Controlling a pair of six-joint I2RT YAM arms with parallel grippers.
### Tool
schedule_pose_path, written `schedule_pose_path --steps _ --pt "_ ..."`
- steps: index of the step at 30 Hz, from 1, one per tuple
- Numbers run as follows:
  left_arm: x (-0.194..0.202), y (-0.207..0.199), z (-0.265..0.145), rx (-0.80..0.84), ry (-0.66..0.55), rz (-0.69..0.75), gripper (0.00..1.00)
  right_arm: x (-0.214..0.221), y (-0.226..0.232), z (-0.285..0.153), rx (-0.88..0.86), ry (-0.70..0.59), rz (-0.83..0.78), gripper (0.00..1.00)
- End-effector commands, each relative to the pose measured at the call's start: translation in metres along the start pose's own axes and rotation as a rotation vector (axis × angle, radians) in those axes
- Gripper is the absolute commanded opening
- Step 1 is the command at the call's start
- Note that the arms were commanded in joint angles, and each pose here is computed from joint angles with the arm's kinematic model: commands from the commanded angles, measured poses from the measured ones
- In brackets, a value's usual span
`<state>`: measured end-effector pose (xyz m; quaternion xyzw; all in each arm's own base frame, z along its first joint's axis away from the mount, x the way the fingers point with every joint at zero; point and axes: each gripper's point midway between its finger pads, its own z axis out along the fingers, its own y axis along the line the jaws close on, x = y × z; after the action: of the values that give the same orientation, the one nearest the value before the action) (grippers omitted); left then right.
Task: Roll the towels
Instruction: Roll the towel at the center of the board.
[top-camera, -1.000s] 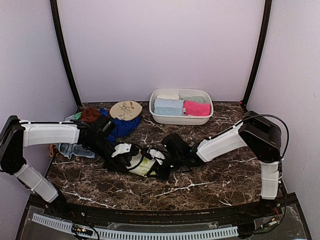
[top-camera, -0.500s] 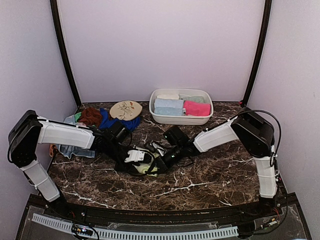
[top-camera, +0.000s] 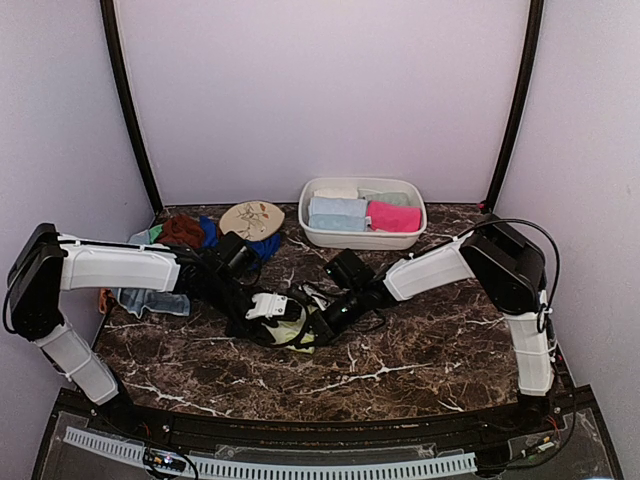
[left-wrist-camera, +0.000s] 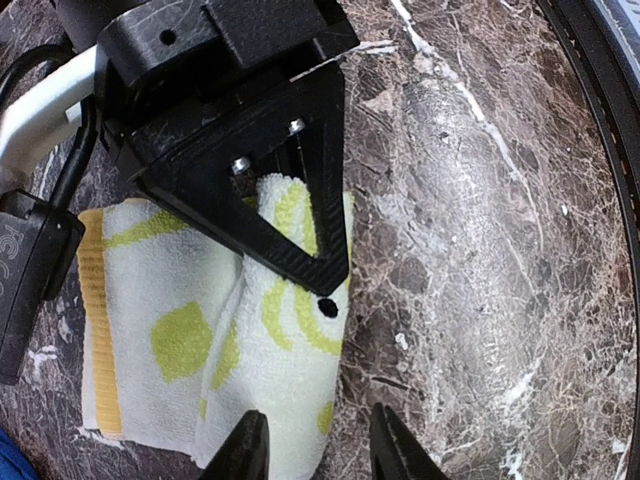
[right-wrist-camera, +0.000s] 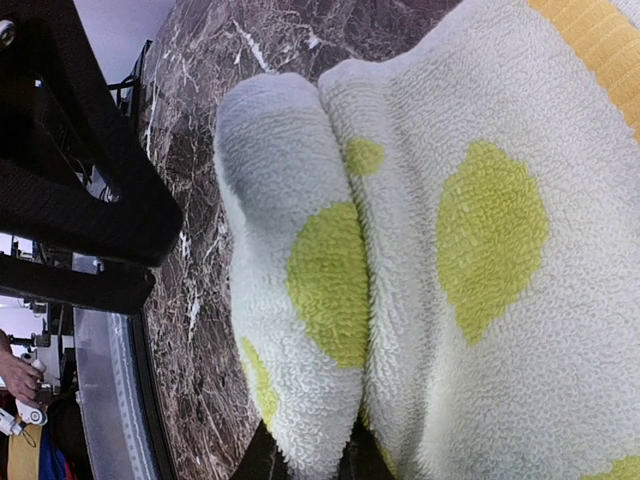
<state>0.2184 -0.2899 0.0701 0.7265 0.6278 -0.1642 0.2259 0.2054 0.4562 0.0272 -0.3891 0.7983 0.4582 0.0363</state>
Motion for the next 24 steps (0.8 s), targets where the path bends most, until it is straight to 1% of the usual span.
schedule_pose_path --steps 1,5,10,14,15,16,17,18,19,21,23,24 --pt "-0.003 -0.002 -0.002 -0.011 -0.016 0.023 0.37 0.039 -0.026 0.011 0.069 0.112 0.132 0.00" --pt "0.005 0.004 0.010 -0.015 0.021 0.025 0.38 0.040 -0.026 0.011 0.066 0.112 0.139 0.00" --pt "0.028 0.002 0.027 0.008 0.101 0.007 0.36 0.039 -0.024 0.009 0.062 0.104 0.140 0.00" --pt "0.034 0.004 0.033 0.021 0.106 -0.032 0.30 0.034 -0.018 0.009 0.035 0.088 0.141 0.00" --pt "0.036 0.004 0.034 0.025 0.107 -0.043 0.27 0.032 -0.015 0.008 0.026 0.082 0.142 0.00" --pt "0.037 0.005 0.035 0.030 0.105 -0.051 0.22 0.030 -0.013 0.007 0.018 0.076 0.145 0.00" --pt "0.039 0.004 0.035 0.039 0.108 -0.062 0.16 0.028 -0.011 0.006 0.012 0.070 0.145 0.02" --pt "0.040 0.003 0.036 0.050 0.110 -0.071 0.07 0.026 -0.010 0.005 0.012 0.062 0.144 0.04" --pt "0.042 0.002 0.036 0.063 0.113 -0.084 0.01 0.023 -0.011 0.002 0.022 0.049 0.146 0.06" --pt "0.044 -0.002 0.035 0.095 0.115 -0.113 0.00 0.014 -0.012 -0.008 0.048 -0.004 0.146 0.15" --pt "0.046 -0.007 0.035 0.144 0.109 -0.153 0.00 0.006 -0.020 -0.026 0.102 -0.091 0.145 0.28" --pt "0.046 -0.009 0.034 0.164 0.104 -0.174 0.00 0.002 -0.023 -0.036 0.140 -0.143 0.128 0.32"
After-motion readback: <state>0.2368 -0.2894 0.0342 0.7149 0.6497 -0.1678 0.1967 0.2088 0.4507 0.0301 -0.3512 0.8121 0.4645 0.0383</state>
